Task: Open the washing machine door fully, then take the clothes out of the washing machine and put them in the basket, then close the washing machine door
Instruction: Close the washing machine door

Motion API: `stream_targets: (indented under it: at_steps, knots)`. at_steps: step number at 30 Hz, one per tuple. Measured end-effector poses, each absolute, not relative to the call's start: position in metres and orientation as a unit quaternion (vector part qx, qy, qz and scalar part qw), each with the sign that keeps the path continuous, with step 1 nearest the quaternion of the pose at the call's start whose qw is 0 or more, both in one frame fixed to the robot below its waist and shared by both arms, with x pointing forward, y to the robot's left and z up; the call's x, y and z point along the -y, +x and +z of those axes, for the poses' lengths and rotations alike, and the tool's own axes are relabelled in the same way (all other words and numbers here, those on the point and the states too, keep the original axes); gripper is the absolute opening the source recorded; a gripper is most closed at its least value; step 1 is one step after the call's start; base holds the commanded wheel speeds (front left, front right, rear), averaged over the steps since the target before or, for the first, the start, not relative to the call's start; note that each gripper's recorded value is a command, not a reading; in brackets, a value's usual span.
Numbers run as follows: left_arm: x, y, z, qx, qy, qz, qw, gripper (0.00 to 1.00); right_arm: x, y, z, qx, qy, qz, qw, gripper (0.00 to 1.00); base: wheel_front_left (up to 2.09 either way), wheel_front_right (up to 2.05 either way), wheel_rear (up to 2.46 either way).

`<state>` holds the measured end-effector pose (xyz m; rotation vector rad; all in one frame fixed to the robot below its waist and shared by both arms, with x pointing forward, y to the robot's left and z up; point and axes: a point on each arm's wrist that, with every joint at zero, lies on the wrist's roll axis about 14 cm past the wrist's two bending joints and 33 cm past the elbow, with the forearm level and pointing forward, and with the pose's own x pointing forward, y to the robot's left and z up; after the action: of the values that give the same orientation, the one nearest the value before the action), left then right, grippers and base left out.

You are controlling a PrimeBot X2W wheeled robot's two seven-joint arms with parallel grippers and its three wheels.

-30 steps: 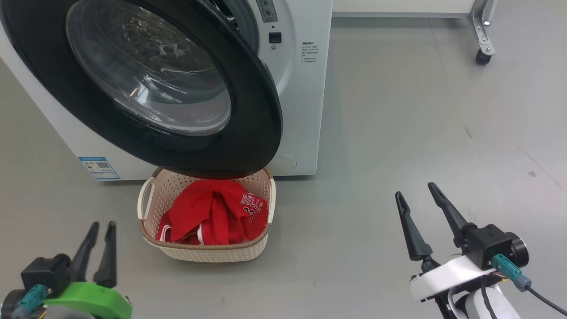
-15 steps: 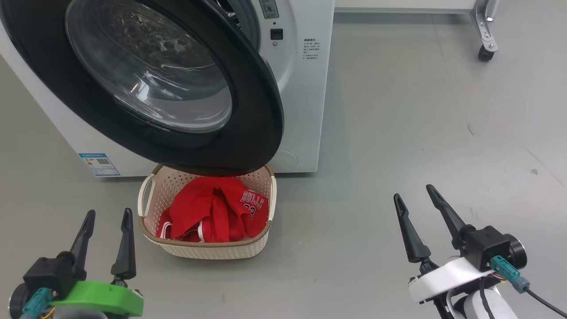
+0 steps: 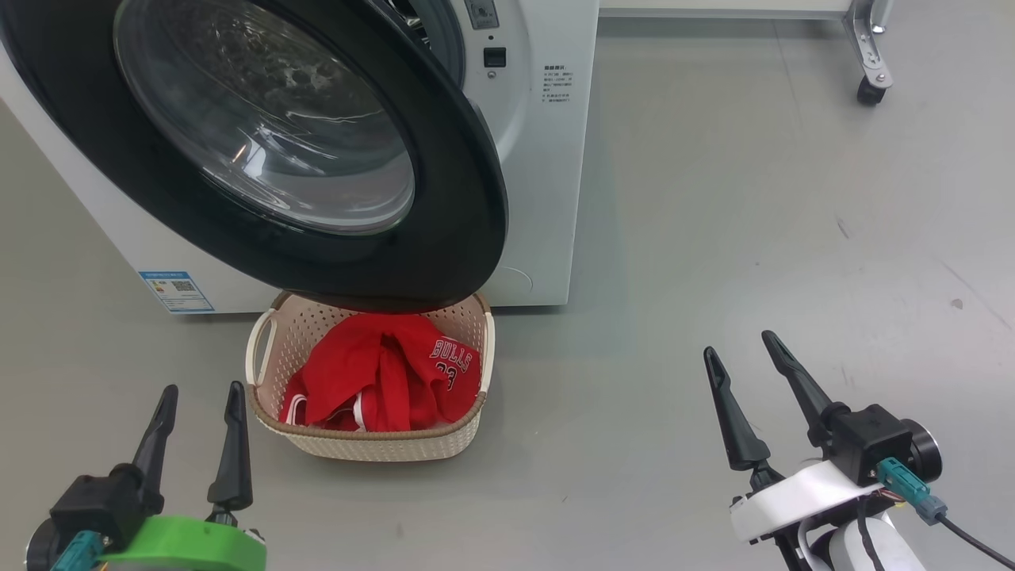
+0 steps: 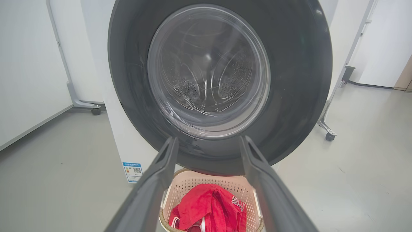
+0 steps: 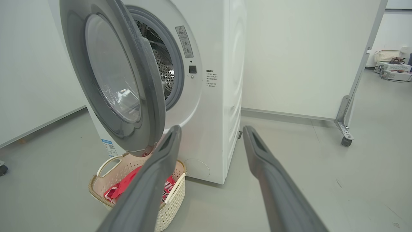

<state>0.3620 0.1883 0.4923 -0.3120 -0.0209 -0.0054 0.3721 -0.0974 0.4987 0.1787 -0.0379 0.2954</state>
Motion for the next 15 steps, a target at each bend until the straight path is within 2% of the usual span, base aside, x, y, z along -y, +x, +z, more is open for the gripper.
stream_targets:
  at_steps: [15]
  knots:
    - [-0.1870, 0.3619, 0.4942, 0.018, -0.151, -0.007, 0.988, 1.00, 0.0976, 0.3725, 0.4964, 0.015, 0.090, 0.146, 0.985, 1.00, 0.00, 0.00, 0.00]
